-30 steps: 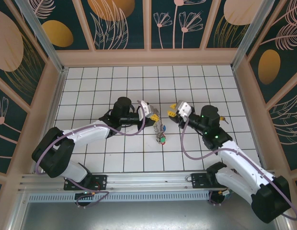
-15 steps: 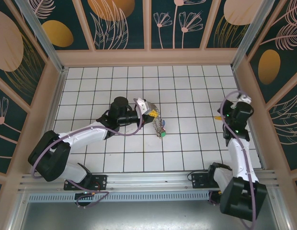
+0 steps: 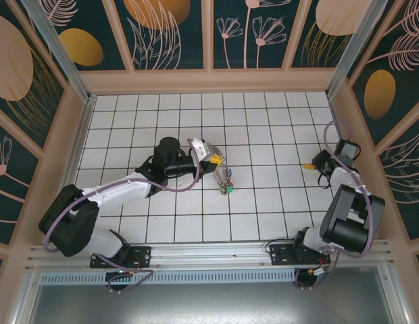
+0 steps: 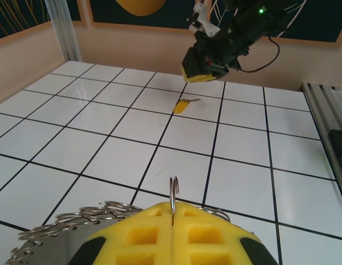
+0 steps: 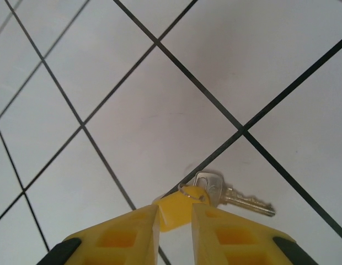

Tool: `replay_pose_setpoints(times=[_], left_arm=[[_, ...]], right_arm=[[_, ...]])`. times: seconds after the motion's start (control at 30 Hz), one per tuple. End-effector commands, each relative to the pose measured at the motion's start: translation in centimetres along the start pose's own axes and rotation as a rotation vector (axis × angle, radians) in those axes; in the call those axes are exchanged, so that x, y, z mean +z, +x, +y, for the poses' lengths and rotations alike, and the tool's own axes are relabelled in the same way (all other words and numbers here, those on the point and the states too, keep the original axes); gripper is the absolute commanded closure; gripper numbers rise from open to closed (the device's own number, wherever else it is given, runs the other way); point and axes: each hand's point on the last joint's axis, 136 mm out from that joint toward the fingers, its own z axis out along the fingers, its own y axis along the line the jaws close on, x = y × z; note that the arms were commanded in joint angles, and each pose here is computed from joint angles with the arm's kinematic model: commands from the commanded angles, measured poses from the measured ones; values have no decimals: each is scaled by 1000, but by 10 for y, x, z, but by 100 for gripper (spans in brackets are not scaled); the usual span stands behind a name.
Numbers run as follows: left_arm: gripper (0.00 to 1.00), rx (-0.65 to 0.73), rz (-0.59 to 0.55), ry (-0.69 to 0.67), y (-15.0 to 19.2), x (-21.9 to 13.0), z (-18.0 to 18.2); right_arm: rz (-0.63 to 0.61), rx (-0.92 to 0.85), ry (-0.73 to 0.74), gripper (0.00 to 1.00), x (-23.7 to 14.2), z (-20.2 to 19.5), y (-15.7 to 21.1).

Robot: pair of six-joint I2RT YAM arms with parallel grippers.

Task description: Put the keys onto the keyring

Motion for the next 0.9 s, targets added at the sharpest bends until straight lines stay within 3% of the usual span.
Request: replay_pose_setpoints(times=[0.0,0.43,0.87], left_arm=[[100,60,-105,-8,-34,-7,-3],[100,78,-92,-21,-35,-6,0],[100,77,-72,-25,-34,-2,4]], right_arm=[[30,-38,15,77,6,-2,-3],[154,-57,4,79,42,-8,14],[254,-116,-68,82,43,28,52]])
